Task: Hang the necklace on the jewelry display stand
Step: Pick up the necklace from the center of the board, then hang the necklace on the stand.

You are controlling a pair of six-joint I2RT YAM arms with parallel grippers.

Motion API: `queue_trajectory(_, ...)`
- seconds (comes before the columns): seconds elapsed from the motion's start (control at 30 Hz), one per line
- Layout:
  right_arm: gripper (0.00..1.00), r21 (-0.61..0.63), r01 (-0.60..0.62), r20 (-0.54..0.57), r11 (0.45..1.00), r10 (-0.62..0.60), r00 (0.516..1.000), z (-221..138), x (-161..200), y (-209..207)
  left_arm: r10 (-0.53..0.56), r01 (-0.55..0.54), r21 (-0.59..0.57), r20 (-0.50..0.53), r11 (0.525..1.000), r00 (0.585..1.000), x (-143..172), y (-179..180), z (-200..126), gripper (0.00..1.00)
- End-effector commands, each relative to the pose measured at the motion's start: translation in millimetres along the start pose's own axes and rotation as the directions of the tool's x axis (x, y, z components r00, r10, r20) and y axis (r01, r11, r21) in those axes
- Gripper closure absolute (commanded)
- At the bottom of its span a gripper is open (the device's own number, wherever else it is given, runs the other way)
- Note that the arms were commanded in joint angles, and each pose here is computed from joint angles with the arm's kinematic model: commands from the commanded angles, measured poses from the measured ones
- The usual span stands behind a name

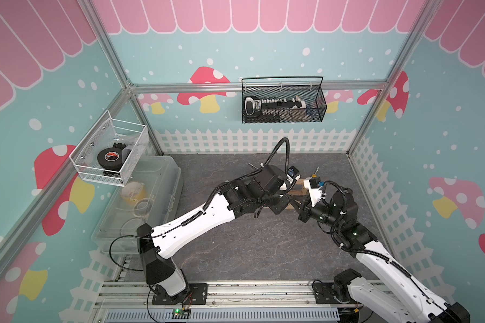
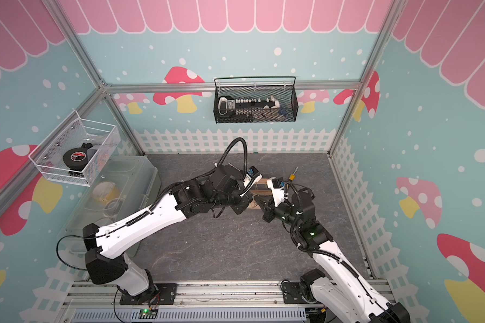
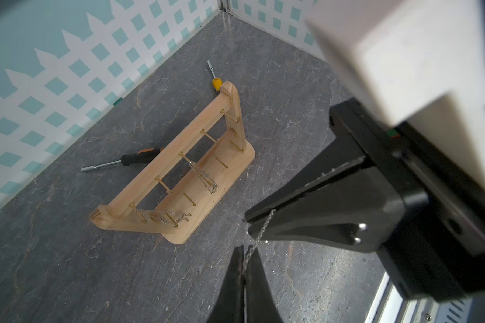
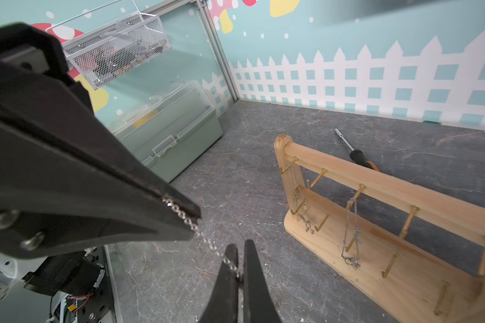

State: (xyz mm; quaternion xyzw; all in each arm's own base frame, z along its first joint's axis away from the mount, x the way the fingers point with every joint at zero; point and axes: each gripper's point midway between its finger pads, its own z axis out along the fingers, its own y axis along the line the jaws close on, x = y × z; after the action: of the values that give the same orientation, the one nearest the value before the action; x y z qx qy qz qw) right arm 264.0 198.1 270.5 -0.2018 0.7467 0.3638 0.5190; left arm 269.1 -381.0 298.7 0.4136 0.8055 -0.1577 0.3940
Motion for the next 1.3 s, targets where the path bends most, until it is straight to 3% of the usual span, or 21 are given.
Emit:
queue_trajectory(0.0,1.00,0.122,0.004,-0.039,0.993,0.000,0.999,-5,5,-18,-0.010,0.011,-0.045,0.035,0.999,0.999,-5,10,13,1.00)
queue_trajectory(0.23,1.00,0.323,-0.001,-0.008,0.946,0.004,1.000,-16,2,-51,0.016,-0.013,-0.048,0.044,0.999,0.999,-12,8,53,1.00)
queue_trajectory(0.47,0.99,0.532,-0.001,-0.027,0.847,0.018,0.999,-19,9,-96,-0.001,0.003,-0.032,0.050,0.999,0.999,-19,15,99,1.00)
queue_trajectory(0.67,0.99,0.585,-0.002,-0.061,0.811,0.047,0.997,-7,13,-119,-0.001,0.001,-0.008,0.071,1.000,0.997,-31,19,122,1.00)
queue_trajectory(0.93,0.99,0.606,-0.028,-0.032,0.795,0.060,0.998,-14,8,-132,0.009,-0.015,0.057,0.104,0.998,0.995,-49,12,121,1.00)
queue_trajectory(1.27,0.98,0.624,-0.075,0.010,0.778,0.088,0.996,-19,8,-147,0.001,-0.004,0.039,0.087,0.999,0.996,-49,18,135,1.00)
